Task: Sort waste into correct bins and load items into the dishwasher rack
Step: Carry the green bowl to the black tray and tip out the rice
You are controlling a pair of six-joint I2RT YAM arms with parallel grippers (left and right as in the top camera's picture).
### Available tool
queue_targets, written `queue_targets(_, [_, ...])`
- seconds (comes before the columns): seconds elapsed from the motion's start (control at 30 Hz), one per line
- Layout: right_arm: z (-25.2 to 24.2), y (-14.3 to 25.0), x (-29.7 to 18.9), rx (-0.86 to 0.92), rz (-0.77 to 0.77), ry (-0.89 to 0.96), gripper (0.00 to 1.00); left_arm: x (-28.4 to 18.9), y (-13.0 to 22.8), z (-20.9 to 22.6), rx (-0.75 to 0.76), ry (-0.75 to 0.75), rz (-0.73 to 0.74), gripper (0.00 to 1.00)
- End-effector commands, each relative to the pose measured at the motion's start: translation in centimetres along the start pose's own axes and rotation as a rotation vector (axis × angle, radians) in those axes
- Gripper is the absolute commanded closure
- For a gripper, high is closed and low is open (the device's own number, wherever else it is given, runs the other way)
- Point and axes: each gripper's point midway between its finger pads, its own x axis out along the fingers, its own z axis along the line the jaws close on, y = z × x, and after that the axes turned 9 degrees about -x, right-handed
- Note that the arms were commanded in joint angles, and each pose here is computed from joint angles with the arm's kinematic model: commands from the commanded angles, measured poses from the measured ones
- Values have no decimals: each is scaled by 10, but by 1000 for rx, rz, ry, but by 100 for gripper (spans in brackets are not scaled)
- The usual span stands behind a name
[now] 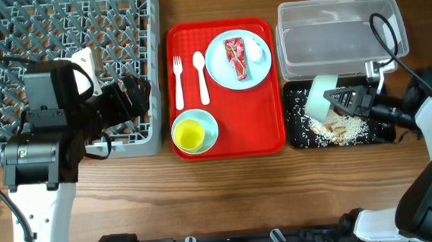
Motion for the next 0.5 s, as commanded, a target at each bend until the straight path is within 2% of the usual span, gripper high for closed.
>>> queue_targets(0.0, [16, -5, -1, 0, -48, -113, 96, -4, -5, 0, -5, -3, -20, 0])
queue_targets(0.07, [13, -4, 0, -47, -43, -96, 96, -4, -5, 0, -4, -3, -20, 0])
queue_targets(0.13, [5, -3, 1, 79, -25, -67, 96, -4, -5, 0, -5, -3, -20, 0])
queue_targets(0.2, [26, -3, -2, -33, -66, -155, 96, -4, -5, 0, -5, -3, -20, 0])
queue_targets(0.23, [23, 0, -1, -80, -53, -131, 96, -4, -5, 0, -5, -3, -20, 0])
queue_targets(0.27, [8, 3, 0, -49, -12, -56, 96, -4, -5, 0, -4, -3, -20, 0])
queue_targets(0.33, [-10, 6, 1, 124, 19, 26, 96, -4, -5, 0, -4, -3, -20, 0])
queue_targets(0.4, [22, 1, -1, -22, -41, -122, 96, -4, -5, 0, -5, -3, -20, 0])
queue_targets(0.43, [18, 5, -1, -69, -24, -94, 96, -4, -5, 0, -4, -3, -20, 0])
queue_targets(0.47, [3, 8, 0, 3, 11, -25, 96, -4, -5, 0, -5, -3, -20, 0])
